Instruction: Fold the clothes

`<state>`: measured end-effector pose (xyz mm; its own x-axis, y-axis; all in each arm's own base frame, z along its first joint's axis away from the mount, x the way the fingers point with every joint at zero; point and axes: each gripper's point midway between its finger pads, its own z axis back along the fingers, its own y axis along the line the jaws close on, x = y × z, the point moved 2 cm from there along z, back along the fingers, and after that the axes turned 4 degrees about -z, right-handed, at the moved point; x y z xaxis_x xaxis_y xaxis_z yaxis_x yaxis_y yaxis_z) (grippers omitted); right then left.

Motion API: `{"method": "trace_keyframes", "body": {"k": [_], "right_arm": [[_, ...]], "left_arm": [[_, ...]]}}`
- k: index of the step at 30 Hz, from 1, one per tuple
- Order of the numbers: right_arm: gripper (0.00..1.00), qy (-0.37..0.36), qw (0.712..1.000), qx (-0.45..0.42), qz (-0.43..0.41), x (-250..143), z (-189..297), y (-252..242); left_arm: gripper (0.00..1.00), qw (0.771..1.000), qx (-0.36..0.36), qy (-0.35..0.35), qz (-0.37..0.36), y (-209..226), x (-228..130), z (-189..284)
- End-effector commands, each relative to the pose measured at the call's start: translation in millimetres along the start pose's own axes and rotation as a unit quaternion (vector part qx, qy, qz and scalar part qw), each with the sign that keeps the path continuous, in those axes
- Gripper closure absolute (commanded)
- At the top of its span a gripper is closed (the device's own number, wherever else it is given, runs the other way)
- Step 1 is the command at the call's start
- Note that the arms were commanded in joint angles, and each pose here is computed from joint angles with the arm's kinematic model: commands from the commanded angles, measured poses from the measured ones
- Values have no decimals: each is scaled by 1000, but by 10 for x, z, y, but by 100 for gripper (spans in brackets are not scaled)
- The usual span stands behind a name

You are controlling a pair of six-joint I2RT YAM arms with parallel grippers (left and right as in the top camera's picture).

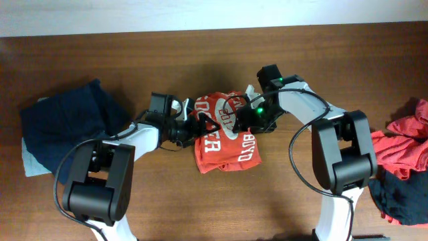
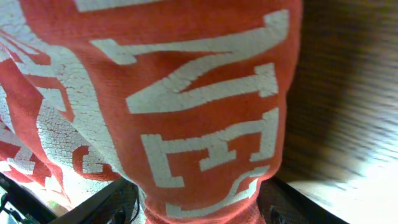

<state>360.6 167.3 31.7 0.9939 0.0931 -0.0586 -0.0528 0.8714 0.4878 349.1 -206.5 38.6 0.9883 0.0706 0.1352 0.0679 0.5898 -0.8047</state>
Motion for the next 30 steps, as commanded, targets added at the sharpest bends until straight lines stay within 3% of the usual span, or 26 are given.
{"method": "trace_keyframes", "body": {"k": [1,3,8,11,15,19,24,30], "right_arm": [[32,24,1000,-3,3,-88,-172,39],[32,25,1000,-3,2,-93,-172,38],[32,27,1000,-4,2,-104,-175,43],[36,35,999,-6,-2,-141,-172,34],[46,46,999,-8,10,-199,-99,-9],[47,14,1000,-5,-24,-147,294,-171],[46,-62,996,3,-61,-42,894,-420],[46,-84,993,3,-80,-35,1074,-555]], "left_arm": [[11,998,55,22,-2,280,-233,-224],[23,998,50,19,-15,234,-217,-257],[81,998,45,12,-30,201,-180,-270],[100,998,30,17,-52,157,-191,-273],[100,996,-7,26,-89,29,-188,-246],[100,992,-12,4,-126,-181,-29,-58],[100,979,53,-57,-190,-456,211,320],[100,978,52,-60,-194,-490,218,343]]}}
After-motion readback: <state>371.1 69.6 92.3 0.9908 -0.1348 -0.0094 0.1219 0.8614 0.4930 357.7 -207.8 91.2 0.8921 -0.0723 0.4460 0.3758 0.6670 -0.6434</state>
